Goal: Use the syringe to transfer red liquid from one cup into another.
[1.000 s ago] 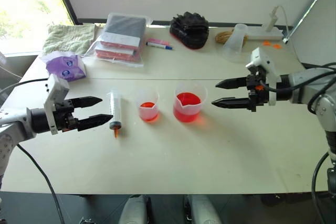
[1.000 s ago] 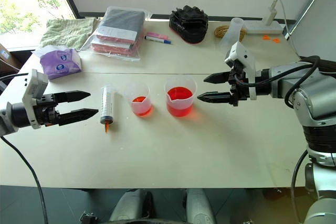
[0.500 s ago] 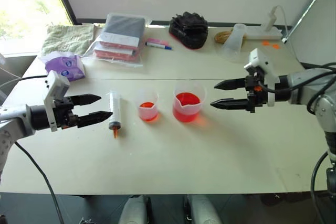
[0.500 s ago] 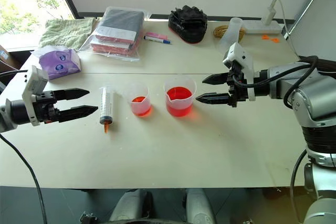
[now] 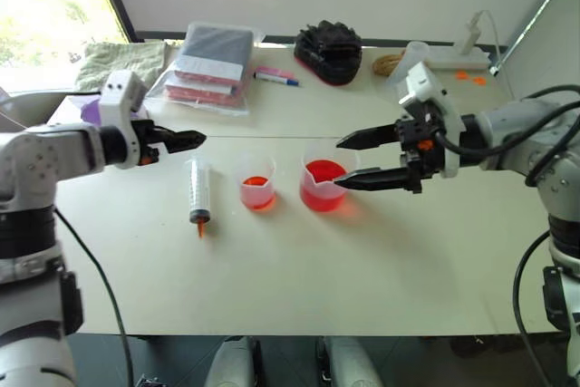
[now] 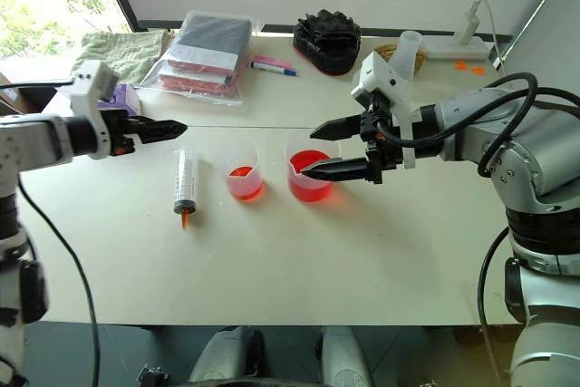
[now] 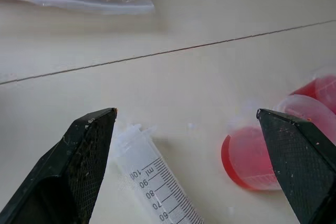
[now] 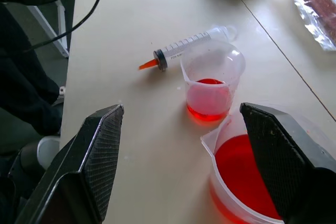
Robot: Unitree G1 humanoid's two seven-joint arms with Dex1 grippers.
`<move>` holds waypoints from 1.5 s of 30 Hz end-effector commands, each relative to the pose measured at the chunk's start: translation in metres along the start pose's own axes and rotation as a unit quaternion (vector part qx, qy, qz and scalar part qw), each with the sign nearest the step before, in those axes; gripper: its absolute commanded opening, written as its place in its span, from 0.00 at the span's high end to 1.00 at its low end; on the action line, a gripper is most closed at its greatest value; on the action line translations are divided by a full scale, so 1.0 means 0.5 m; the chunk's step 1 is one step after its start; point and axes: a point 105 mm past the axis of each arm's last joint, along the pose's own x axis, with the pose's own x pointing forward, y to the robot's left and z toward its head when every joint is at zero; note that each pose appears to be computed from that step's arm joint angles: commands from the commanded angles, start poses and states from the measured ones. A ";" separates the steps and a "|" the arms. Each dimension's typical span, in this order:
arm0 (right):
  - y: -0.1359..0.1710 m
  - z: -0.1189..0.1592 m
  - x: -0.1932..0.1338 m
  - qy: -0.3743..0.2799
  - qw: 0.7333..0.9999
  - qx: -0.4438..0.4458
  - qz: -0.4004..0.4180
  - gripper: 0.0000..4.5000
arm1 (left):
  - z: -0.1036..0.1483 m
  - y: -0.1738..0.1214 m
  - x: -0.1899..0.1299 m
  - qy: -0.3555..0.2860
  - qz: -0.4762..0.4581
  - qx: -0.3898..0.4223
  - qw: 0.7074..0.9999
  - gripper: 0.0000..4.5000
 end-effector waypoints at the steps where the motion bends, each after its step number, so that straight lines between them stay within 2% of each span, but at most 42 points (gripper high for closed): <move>1: 0.024 0.018 -0.003 0.027 0.998 -0.048 0.029 0.17 | 0.026 0.011 0.008 0.004 0.067 -0.061 0.996 0.00; 4: 0.025 0.011 0.000 0.050 0.994 -0.081 0.052 0.17 | 0.036 -0.010 0.040 0.000 0.087 -0.091 0.992 0.00; 10: -0.005 -0.008 0.007 0.085 0.988 -0.115 0.063 0.17 | 0.004 -0.016 0.072 0.022 0.155 -0.131 0.979 0.00; 16: -0.023 -0.003 0.010 0.081 0.988 -0.116 0.059 0.17 | -0.012 -0.010 0.066 0.021 0.219 -0.183 0.958 0.00; 22: -0.037 -0.010 0.009 0.084 0.988 -0.117 0.048 0.17 | -0.005 -0.042 0.054 0.006 0.231 -0.229 0.946 0.00; 28: -0.046 -0.010 0.012 0.081 0.989 -0.119 0.043 0.17 | -0.018 -0.052 0.036 0.021 0.271 -0.273 0.923 0.00; 36: -0.056 -0.007 0.015 0.076 0.989 -0.120 0.035 0.17 | -0.049 -0.045 0.039 0.045 0.298 -0.281 0.911 0.00; 45: -0.059 -0.007 0.013 0.075 0.990 -0.118 0.026 0.17 | -0.061 -0.033 0.047 0.074 0.291 -0.242 0.923 0.00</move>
